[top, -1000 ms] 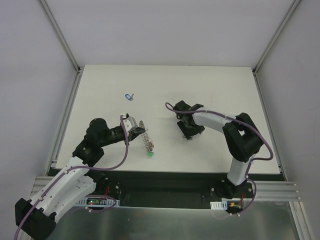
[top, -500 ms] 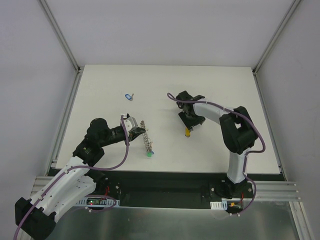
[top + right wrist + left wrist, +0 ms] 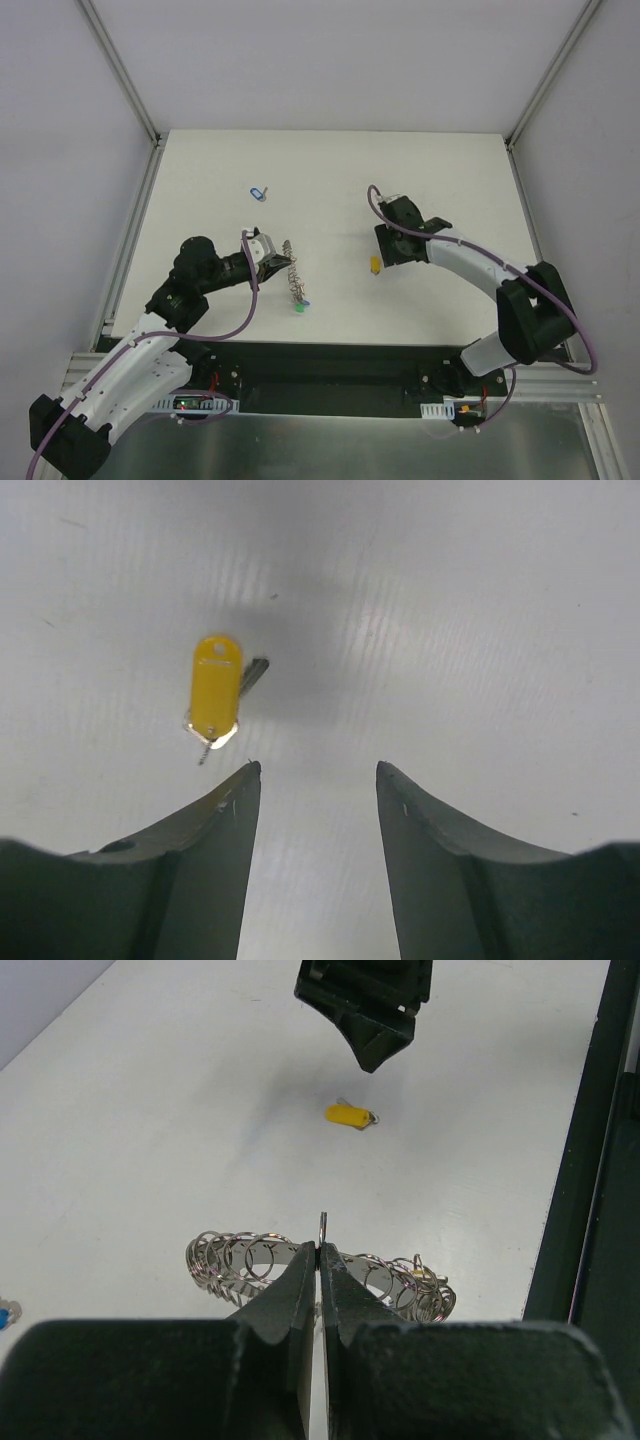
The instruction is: Put the keys on the keyring
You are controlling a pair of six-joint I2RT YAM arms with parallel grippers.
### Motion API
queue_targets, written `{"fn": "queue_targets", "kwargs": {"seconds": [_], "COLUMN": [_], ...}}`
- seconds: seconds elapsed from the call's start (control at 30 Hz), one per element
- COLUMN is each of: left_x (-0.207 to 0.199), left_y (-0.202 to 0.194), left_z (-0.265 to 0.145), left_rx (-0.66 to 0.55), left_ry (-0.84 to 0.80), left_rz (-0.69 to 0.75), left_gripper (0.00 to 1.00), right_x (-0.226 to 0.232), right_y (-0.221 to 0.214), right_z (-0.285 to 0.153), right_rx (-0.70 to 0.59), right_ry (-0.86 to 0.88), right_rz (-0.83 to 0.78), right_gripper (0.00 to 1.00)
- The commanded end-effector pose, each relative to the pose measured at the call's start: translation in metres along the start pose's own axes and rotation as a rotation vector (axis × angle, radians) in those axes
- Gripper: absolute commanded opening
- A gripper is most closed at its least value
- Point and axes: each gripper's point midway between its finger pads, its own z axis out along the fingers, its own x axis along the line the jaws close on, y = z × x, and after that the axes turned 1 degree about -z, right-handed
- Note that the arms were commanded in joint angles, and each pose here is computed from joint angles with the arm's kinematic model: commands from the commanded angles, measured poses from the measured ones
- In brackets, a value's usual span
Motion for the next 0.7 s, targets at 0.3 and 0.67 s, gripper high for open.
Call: {"fn": "queue_targets", "kwargs": {"seconds": [0.3,0.67], "left_x": [0.000,-0.003], "left_y": [0.037,0.038], "left_z": [-0.001,0.000], "left_rx": [-0.085,-0.085], "left_ry": [0.041,0.061], "left_rz": [0.079,0.077], "left_gripper": [0.00,0.00], "right_x": [0.044,0.059], "right_y": [0.012,-0.004], "right_z": [-0.014,0.004], "right_rx": [-0.265,-0.270], "right_ry": [0.019,-0.017], "right_rz": [0.399,0.391], "right_gripper": [0.44,0.37]}}
